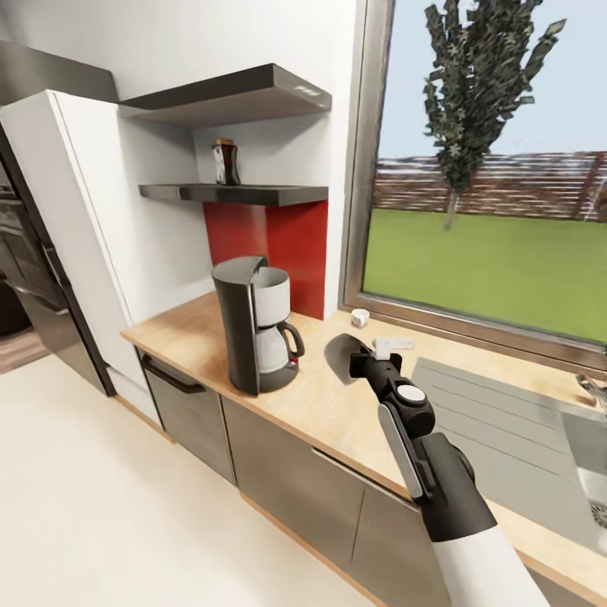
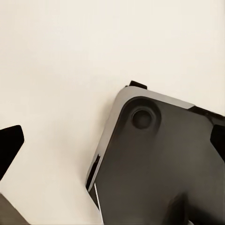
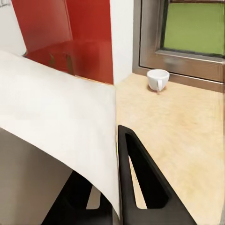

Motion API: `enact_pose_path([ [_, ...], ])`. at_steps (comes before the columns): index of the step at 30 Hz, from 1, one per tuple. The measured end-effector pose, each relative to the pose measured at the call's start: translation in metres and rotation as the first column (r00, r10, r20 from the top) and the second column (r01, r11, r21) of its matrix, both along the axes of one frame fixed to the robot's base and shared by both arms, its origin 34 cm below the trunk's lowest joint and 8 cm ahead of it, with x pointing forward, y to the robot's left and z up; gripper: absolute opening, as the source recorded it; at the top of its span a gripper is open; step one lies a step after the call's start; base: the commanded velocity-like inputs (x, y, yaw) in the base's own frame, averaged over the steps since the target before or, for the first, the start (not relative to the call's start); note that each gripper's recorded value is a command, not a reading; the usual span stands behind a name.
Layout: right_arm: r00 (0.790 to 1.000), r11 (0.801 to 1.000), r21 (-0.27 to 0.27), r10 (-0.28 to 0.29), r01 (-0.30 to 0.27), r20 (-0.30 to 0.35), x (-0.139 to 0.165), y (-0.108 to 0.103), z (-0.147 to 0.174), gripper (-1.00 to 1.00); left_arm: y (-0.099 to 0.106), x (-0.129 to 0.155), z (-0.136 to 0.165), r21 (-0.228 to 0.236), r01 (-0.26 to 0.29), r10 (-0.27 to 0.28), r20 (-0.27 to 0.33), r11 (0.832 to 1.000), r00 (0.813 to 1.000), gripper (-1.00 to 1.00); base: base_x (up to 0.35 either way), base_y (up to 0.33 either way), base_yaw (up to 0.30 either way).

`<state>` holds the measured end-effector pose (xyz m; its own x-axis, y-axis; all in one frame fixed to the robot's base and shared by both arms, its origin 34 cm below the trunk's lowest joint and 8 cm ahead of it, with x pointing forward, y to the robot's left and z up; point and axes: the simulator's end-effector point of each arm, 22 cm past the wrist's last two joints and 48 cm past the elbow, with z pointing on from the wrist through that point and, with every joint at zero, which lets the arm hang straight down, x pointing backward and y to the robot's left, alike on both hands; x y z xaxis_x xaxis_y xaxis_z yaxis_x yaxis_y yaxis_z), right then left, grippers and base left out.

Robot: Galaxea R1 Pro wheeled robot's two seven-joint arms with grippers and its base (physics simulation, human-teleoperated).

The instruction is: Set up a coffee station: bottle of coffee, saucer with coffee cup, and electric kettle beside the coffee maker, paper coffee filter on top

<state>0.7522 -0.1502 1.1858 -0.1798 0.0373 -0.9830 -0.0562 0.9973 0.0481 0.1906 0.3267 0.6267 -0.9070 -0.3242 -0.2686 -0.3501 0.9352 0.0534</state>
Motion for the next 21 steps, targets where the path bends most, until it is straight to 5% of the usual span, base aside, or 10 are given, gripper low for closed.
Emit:
enact_pose_path([
  [12, 1.0, 1.0, 0.0, 0.0, 0.0, 0.0, 0.0001, 0.0003, -0.0002, -1.0, 0.0, 0.0001, 0.0, 0.0, 0.0, 0.0, 0.0, 1.0, 1.0, 1.0, 0.199, 0.283, -0.052],
  [21, 1.0, 1.0, 0.0, 0.0, 0.0, -0.001, 0.0006, 0.0, -0.0005, -1.0, -0.0005, -0.0005, -0.0002, -0.001, 0.002, -0.002, -0.002, 1.0, 1.0, 1.0, 0.037, 0.232, -0.235],
])
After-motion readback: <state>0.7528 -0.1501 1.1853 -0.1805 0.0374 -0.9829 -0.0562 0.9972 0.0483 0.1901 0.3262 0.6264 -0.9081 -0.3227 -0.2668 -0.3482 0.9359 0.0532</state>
